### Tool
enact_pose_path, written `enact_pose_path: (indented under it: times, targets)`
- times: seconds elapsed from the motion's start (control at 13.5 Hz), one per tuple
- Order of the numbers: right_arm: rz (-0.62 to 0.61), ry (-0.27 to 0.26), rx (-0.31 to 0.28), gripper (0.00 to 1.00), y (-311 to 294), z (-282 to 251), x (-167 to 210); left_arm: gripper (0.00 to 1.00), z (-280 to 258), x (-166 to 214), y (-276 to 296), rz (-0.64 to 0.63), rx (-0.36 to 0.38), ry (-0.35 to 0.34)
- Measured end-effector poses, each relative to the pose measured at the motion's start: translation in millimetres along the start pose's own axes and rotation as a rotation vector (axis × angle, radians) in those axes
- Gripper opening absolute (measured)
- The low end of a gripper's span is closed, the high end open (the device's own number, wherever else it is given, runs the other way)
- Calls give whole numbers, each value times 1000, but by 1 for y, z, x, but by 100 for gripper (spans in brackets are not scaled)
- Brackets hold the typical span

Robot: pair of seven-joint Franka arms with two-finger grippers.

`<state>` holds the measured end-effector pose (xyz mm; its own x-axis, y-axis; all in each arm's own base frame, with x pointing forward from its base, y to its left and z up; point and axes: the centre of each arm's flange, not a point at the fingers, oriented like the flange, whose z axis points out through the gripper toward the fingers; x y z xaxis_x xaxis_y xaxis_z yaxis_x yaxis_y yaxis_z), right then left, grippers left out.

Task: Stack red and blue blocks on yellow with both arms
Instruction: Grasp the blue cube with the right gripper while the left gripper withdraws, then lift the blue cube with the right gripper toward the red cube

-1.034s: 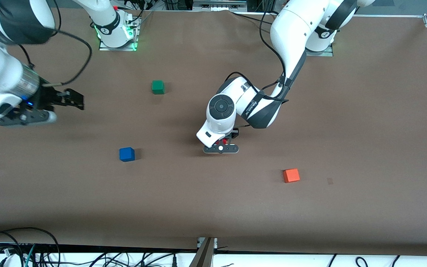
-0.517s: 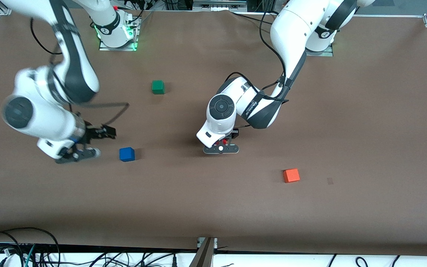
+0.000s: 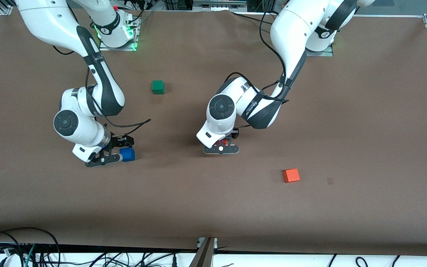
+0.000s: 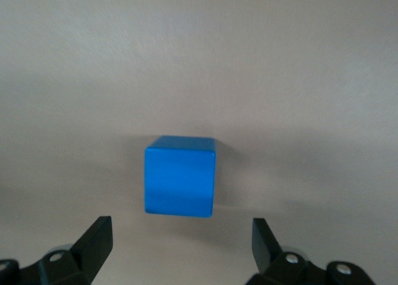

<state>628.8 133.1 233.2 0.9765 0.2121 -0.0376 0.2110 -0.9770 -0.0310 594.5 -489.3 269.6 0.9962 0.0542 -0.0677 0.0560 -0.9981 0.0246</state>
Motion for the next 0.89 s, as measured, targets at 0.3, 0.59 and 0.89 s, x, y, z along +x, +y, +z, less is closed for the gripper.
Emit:
enact_pose_path:
  times: [0.3,0.59,0.89]
  targets:
    - [-2,9,-2,96,-1,15,-1,100,-27,37,-49,-60,25,-23]
    - [-4,19,-5,89,-1,30,0,100,-146,88,-165,-118,8,-5]
    - [-5,28,-6,76,-2,31,1,100,-251,108,-318,-235,-16,12]
